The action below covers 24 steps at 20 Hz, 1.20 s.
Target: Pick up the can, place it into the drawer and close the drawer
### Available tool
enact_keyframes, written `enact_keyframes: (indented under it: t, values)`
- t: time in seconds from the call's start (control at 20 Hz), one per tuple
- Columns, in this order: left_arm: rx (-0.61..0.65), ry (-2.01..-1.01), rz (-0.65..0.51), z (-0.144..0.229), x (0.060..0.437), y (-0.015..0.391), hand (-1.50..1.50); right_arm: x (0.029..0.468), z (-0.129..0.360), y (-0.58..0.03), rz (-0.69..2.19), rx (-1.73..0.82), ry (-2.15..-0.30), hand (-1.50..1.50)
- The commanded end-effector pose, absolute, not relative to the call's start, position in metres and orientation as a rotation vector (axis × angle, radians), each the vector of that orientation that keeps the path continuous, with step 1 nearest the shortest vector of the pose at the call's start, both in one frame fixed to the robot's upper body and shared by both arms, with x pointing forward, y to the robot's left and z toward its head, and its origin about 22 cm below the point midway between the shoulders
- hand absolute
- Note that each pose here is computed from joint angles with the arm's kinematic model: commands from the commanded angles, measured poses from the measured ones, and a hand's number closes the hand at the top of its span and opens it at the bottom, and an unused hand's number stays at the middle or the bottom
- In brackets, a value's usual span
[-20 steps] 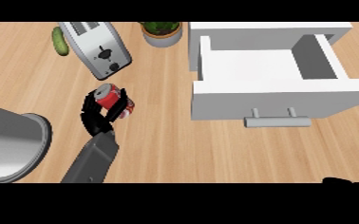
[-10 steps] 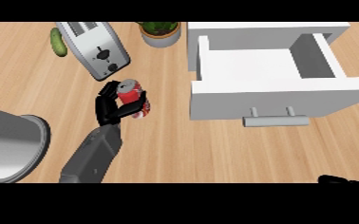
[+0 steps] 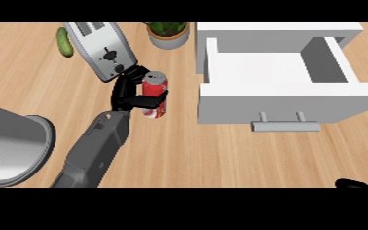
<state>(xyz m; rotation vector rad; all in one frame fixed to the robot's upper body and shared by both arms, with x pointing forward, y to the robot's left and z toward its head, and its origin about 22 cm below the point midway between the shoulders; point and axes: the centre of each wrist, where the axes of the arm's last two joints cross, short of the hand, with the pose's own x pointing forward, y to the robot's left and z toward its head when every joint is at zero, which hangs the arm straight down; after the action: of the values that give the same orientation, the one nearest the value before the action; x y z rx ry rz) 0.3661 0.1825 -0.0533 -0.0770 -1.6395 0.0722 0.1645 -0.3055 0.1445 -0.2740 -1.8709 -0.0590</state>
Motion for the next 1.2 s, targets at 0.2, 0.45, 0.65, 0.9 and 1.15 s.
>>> enact_keyframes:
  t: [0.2, 0.45, 0.65, 0.9, 1.15]
  values:
    - [-0.157, -1.699, -0.059, 0.040, 0.394, 0.118, 1.50, 0.159, 0.146, -0.311, -0.071, -0.312, -1.879, -1.50]
    - [-0.179, -1.696, -0.063, 0.100, 0.403, 0.111, 1.50, 0.176, 0.150, -0.302, -0.068, -0.298, -1.872, -1.50]
    - [-0.194, -1.708, -0.066, 0.142, 0.410, 0.089, 1.50, 0.161, 0.155, -0.303, -0.051, -0.269, -1.888, -1.50]
    - [-0.170, -1.722, -0.118, 0.196, 0.409, 0.050, 1.50, 0.168, 0.147, -0.307, -0.061, -0.306, -1.873, -1.50]
    - [-0.151, -1.713, -0.166, 0.217, 0.414, 0.026, 1.50, 0.176, 0.147, -0.291, -0.075, -0.296, -1.867, -1.50]
